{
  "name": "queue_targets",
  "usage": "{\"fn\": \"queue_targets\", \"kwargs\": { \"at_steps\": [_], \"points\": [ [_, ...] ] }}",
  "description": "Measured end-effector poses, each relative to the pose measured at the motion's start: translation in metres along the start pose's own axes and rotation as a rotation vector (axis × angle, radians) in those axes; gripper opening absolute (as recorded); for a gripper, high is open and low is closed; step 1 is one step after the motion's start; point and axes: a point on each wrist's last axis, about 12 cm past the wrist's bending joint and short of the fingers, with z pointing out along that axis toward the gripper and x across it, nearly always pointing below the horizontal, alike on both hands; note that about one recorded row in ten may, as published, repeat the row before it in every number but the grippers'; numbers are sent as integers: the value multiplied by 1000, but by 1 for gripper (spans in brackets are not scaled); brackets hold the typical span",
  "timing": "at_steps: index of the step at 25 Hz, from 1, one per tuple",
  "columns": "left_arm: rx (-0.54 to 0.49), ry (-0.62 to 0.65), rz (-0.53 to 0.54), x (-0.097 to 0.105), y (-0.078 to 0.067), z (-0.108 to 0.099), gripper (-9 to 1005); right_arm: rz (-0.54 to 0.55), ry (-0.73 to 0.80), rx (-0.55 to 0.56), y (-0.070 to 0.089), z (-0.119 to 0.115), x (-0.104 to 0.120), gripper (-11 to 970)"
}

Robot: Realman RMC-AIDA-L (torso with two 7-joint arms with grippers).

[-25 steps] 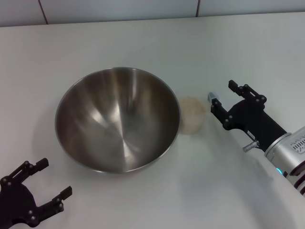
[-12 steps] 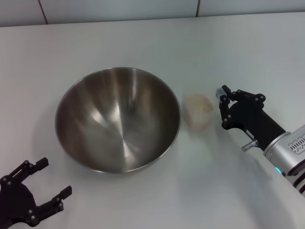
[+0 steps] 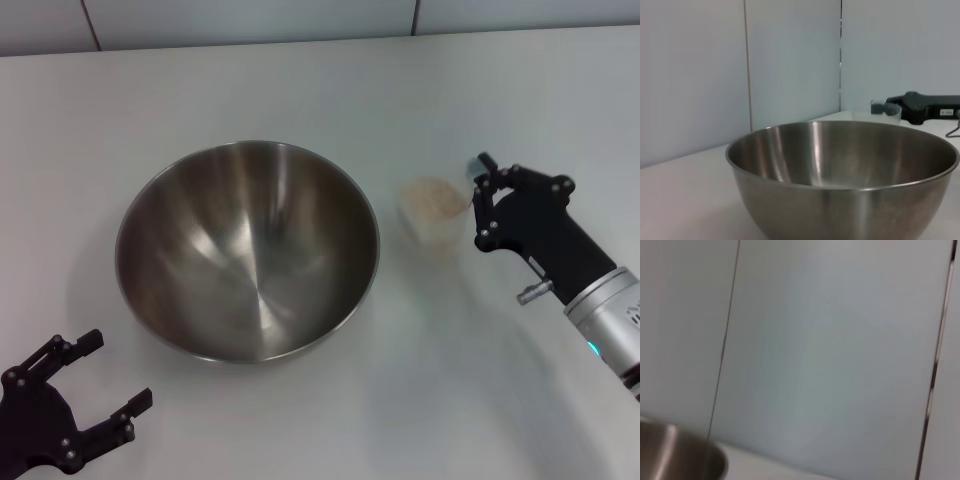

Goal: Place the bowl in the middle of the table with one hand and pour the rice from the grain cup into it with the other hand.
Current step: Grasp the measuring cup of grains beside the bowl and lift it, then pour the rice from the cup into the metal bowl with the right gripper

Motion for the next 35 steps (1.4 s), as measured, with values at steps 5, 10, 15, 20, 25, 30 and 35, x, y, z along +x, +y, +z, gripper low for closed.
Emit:
{"fn": "queue_targets", "kwargs": {
  "at_steps": [5,10,15,20,25,30,35],
  "points": [
    [2,-2,0,0,0,1,863,-106,-134,24,4,0,-17,23],
    [2,-3,-1,0,-1,1,863,-314,-254,35,21,13,-39,22],
    [2,-3,-2,0,-1,0,863,-639,-326,-30,50,30,-53,21],
    [1,-2,3,0,0,0,863,-1091,-379,-76,75,32,-54,21],
    [1,-2,5,0,0,0,863,-1420,-476,-74,90,27,-56,20],
    [2,-2,7,0,0,0,863,-1756,-555,-62,97,27,-54,19],
    [5,-1,8,0,0,0,863,-2027,-584,-24,103,30,-54,18]
  ]
}}
